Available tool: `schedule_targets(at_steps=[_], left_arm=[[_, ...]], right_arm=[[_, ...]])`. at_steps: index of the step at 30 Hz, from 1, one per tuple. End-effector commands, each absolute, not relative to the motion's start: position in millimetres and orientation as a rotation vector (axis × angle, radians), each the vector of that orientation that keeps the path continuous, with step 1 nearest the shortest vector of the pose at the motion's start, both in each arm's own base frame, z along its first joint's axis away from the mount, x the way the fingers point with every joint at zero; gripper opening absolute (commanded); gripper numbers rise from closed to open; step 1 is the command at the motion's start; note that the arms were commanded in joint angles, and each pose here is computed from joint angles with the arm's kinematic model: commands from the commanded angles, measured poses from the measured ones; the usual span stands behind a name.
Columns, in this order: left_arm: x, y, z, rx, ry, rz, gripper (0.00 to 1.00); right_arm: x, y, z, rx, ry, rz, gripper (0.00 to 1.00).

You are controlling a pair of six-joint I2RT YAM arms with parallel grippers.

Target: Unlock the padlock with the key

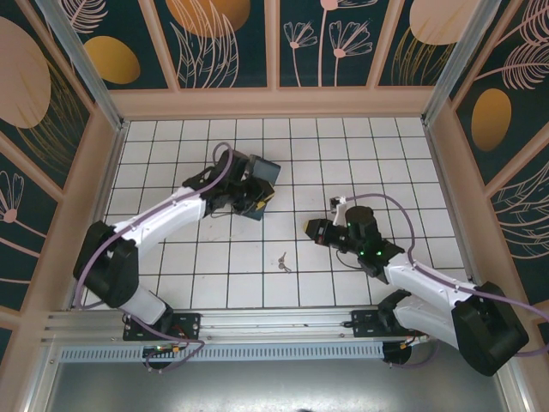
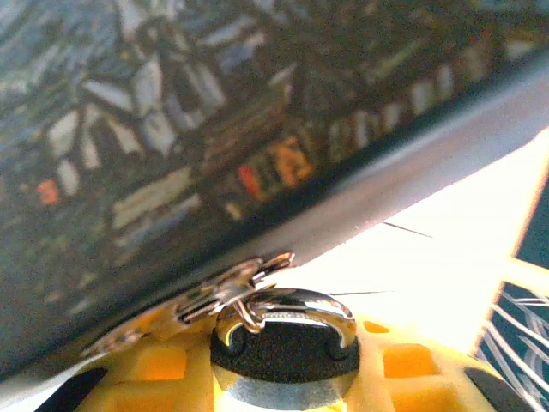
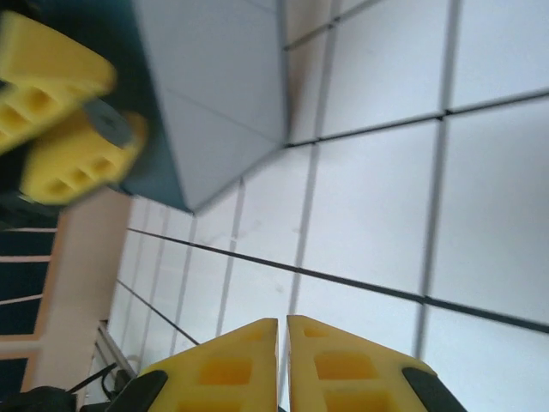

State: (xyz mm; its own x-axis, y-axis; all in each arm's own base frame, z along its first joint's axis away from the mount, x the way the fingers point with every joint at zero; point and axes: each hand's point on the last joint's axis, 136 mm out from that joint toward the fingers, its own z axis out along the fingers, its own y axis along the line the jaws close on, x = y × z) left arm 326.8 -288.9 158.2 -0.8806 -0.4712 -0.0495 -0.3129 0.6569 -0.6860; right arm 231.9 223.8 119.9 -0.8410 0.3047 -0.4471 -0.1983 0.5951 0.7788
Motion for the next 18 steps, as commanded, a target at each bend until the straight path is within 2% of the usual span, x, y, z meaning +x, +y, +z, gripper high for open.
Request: schedule_targets(at_steps=[1,5,13,18], left_arm=[[342.1,-273.1,172.3,-0.388,2.669,-0.779,0.28],[337.8,-257.0,171.9,-0.289,2.697,-0.607,0.28],[307.5,-243.1,123.7,-0.12,2.764,-0.249,0.27],[309.8,-246.3,96.1,-0.149,2.742,-0.224,0.26]], right_arm=[[232.0,216.2,116.8,0.16,2.311,1.211,0.11],[240.3,222.2,124.2,0.142,2.307,1.211,0.11],[253.8,230.6,140.5,0.118,2.268,1.221,0.1],[252.4,231.9,141.4,0.108,2.284,1.224,0.1]])
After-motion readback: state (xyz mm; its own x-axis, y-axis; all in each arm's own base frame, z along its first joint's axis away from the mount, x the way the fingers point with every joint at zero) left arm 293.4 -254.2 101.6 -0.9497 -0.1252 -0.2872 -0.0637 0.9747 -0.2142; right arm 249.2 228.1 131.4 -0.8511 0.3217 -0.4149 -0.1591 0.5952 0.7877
